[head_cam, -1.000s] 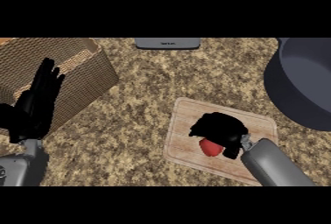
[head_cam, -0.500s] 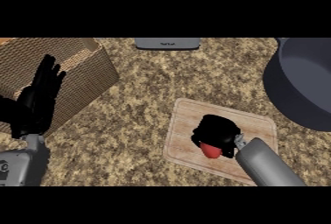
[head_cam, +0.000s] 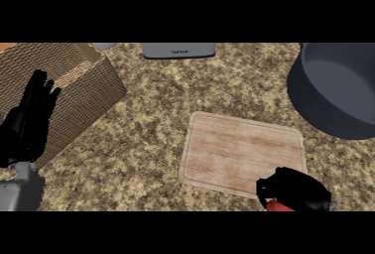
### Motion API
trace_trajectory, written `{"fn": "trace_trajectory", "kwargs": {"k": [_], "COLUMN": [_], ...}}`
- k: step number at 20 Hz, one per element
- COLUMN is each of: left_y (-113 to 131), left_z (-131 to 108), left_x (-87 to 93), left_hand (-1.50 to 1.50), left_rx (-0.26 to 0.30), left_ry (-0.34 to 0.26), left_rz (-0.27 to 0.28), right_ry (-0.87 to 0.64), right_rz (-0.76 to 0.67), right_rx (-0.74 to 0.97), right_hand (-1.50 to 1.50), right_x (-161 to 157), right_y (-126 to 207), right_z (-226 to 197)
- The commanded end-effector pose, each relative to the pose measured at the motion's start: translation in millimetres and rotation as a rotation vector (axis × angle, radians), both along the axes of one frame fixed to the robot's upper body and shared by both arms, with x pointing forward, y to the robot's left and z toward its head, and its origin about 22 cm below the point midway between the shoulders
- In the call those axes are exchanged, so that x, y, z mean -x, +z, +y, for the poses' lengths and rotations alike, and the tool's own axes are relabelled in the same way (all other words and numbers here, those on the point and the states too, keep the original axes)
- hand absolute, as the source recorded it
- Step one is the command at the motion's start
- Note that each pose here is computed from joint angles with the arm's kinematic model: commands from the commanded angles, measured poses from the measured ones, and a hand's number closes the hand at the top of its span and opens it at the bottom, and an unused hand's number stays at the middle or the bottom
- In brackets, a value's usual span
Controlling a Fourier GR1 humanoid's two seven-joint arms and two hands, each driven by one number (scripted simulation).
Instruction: Pick the bell pepper from the cutting board and place it in the pot
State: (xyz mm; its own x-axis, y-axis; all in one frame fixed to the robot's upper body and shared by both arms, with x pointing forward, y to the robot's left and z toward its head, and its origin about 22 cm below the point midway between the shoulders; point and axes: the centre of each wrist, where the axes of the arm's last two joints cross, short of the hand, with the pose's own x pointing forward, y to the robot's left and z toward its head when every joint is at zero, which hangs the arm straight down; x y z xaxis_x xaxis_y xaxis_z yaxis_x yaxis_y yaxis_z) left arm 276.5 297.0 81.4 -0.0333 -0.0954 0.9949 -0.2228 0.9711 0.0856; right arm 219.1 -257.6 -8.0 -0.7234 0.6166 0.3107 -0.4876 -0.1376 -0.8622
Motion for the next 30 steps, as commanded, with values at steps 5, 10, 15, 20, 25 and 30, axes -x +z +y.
{"fn": "trace_trajectory", "kwargs": {"k": [5, 10, 15, 20, 25, 30], "left_y": [13.9, 3.6, -9.5, 11.0, -15.8, 12.2], "left_z": [5.1, -4.0, -18.7, -7.0, -21.0, 8.3], "left_x": [-0.9, 10.4, 6.0, -5.8, -3.9, -2.6], "left_hand": [0.00, 0.00, 0.00, 0.00, 0.00, 0.00], "left_rx": [-0.014, 0.010, 0.005, 0.013, -0.006, 0.022], "left_ry": [-0.003, 0.003, -0.006, -0.022, -0.052, -0.061], "left_rz": [0.004, 0.008, 0.002, 0.005, -0.015, -0.001], "right_ry": [-0.134, -0.357, -0.516, -0.638, -0.755, -0.774], "right_rz": [-0.027, -0.176, -0.361, -0.405, -0.396, -0.347], "right_rx": [-0.196, -0.497, -0.680, -0.769, -0.799, -0.822], "right_hand": [1.50, 1.50, 1.50, 1.50, 1.50, 1.50], "right_x": [65.3, 83.0, 82.1, 87.9, 42.5, 12.4], "right_y": [62.5, 79.3, 116.4, 157.4, 179.1, 162.7], "right_z": [-68.4, -93.1, -116.2, -155.3, -181.5, -200.6]}}
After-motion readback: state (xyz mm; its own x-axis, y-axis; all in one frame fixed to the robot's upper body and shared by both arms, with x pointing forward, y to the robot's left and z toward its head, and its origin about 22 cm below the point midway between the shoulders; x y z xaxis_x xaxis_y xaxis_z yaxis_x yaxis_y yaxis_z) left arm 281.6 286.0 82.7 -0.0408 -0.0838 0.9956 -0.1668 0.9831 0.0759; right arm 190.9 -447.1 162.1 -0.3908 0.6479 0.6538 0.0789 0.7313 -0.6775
